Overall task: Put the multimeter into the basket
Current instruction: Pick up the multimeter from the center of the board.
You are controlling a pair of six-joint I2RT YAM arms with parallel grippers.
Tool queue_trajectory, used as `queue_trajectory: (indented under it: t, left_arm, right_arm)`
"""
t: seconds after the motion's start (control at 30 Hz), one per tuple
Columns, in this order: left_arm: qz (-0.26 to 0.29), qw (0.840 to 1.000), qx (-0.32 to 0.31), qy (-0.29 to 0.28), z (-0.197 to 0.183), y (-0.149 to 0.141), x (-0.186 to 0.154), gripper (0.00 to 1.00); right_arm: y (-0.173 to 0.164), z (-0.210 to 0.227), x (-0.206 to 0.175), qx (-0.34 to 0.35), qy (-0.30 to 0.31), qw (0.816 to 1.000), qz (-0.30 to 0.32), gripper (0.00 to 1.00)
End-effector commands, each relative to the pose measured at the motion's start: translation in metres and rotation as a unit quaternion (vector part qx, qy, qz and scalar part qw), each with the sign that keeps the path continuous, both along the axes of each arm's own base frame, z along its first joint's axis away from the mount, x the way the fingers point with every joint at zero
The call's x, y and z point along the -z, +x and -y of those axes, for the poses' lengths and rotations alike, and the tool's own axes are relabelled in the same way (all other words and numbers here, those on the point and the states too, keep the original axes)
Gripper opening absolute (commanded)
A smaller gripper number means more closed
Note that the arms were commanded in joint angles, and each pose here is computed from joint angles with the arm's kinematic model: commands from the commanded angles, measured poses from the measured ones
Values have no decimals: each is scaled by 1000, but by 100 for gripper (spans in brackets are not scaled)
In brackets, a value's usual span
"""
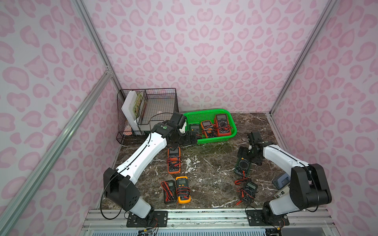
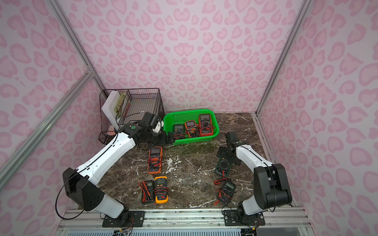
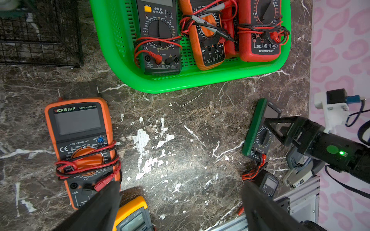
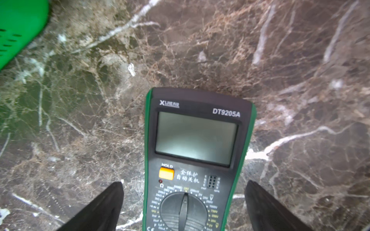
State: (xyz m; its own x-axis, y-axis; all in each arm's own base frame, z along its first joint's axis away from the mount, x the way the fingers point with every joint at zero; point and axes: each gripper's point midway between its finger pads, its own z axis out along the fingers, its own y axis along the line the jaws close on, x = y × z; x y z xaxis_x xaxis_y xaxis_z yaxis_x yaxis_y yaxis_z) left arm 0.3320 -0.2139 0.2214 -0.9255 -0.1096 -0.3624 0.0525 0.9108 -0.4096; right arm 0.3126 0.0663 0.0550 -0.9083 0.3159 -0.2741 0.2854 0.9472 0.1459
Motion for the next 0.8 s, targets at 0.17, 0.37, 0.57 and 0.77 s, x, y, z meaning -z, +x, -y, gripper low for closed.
queue_trajectory:
  t: [0.17, 0.37, 0.57, 0.77]
  left_arm:
    - [-6, 1000, -8, -3, 1, 2, 2, 98]
    - [-8, 1000, -6, -4, 3, 4, 3, 98]
    - [-5, 1000, -5, -5, 4, 7, 0, 98]
    - [-7, 1000, -4, -7, 3, 9, 0, 98]
  right_arm:
    - [-4, -2, 16, -12, 0, 1000, -15, 100]
    - [-1, -6, 27, -18, 8, 999, -26, 100]
    - [3, -9, 33, -27, 11, 999, -31, 90]
    - [5, -12, 29, -30, 18, 999, -26, 73]
